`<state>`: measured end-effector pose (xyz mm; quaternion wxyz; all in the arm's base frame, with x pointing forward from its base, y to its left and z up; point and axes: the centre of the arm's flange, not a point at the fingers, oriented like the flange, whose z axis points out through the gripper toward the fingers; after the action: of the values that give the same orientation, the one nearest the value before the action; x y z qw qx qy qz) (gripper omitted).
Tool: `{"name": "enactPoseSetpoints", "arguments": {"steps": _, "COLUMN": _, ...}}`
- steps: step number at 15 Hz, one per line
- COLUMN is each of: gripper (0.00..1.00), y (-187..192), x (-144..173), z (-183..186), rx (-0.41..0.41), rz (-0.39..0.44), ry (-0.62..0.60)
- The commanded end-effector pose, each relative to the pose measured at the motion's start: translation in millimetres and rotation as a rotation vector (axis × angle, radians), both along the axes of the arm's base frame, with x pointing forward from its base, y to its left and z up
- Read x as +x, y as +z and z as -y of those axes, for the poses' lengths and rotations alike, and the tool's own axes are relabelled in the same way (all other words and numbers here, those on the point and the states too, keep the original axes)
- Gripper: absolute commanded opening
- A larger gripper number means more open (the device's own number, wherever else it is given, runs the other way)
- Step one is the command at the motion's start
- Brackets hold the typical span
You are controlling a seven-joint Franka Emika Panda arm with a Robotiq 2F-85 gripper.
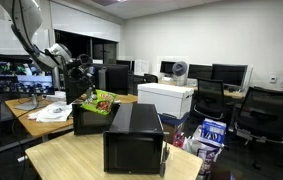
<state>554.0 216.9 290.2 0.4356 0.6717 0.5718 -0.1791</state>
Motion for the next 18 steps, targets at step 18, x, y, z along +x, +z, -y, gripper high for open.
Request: {"name": "enactPoseSetpoints", "arguments": {"steps": 18, "gripper": 0.0, "y": -26.9, "x": 60.9, "z": 110.7, "rx": -0.277, "rz": 0.142, "ry": -0.086}}
